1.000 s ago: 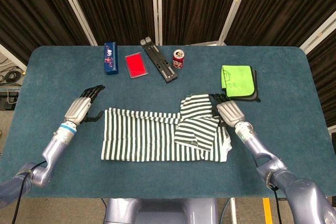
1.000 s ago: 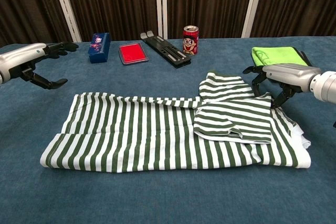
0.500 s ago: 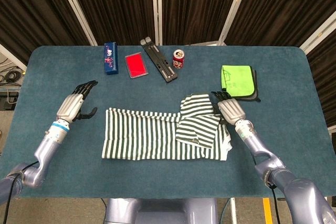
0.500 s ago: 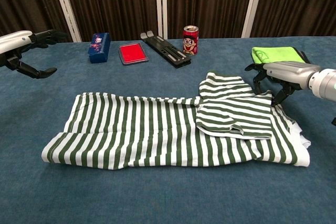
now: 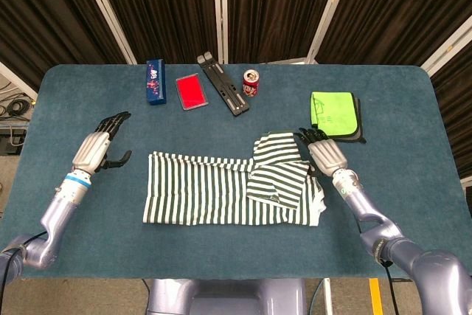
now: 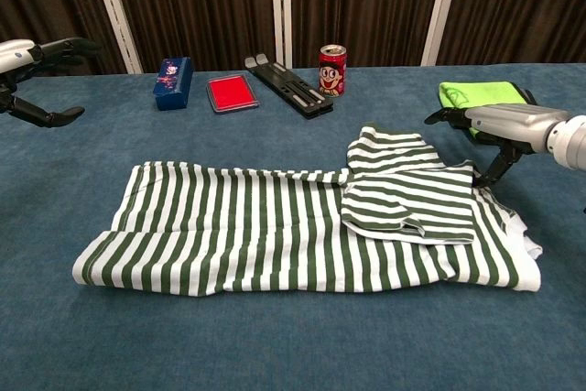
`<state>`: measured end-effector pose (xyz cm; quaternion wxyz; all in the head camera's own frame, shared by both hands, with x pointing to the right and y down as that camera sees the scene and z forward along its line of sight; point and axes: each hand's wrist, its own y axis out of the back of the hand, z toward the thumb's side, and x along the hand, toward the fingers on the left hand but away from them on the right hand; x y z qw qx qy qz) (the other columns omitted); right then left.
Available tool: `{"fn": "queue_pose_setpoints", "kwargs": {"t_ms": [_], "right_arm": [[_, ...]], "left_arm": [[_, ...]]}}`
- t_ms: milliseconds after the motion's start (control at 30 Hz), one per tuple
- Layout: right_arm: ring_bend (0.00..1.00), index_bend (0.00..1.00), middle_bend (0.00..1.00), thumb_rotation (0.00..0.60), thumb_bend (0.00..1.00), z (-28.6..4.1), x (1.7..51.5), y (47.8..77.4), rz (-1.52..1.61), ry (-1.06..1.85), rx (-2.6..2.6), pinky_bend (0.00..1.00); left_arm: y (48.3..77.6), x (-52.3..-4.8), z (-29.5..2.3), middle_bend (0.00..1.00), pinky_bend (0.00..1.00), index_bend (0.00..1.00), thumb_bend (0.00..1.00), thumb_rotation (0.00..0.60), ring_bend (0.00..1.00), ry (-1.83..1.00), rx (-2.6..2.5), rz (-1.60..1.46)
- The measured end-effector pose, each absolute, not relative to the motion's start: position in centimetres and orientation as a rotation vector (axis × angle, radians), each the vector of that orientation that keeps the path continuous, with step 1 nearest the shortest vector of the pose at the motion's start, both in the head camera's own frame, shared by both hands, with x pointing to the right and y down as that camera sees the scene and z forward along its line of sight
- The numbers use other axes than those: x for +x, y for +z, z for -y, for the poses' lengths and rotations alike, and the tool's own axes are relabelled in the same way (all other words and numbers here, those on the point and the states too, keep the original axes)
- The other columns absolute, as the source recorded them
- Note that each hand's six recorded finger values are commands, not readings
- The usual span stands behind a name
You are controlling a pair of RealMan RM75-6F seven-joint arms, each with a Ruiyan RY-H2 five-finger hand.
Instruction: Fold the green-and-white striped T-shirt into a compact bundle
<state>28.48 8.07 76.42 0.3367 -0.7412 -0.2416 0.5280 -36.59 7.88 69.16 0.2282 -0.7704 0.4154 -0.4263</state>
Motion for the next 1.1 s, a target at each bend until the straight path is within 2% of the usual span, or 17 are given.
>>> {"fn": "queue_pose_setpoints", "kwargs": {"t_ms": [467, 667, 800, 933, 1100], "right_arm": [[0.0, 0.0, 0.0, 0.6, 0.0, -9.7, 30.7, 72.6, 0.505, 1.377, -1.874, 0.0], [0.0, 0.0, 0.0, 0.6, 0.0, -9.6, 31.4, 70.1, 0.497, 1.352, -1.885, 0.0], [0.0, 0.0, 0.0, 0.6, 0.0, -7.7, 31.0, 68.0, 0.522, 1.316, -1.89, 0.0], [0.0, 0.03, 0.0, 0.6, 0.0, -5.5, 29.4, 67.4, 0.545, 1.285, -1.895, 0.0], [0.0, 0.13, 0.0, 0.6, 0.0, -1.5, 26.4, 67.6, 0.613, 1.258, -1.899, 0.0]], "left_arm": [[66.8, -37.7, -9.5, 0.0, 0.0, 0.0, 0.46, 0.6, 0.0, -1.147, -2.09, -1.138], [65.4, -39.1, -11.1, 0.0, 0.0, 0.0, 0.45, 0.6, 0.0, -1.167, -2.028, -1.082], [64.0, -40.3, -12.4, 0.0, 0.0, 0.0, 0.36, 0.6, 0.0, -1.21, -1.953, -1.04], [62.3, -41.8, -13.4, 0.0, 0.0, 0.0, 0.35, 0.6, 0.0, -1.267, -1.863, -1.025], [59.8, -43.6, -14.5, 0.0, 0.0, 0.0, 0.35, 0.6, 0.0, -1.34, -1.729, -1.052]]}}
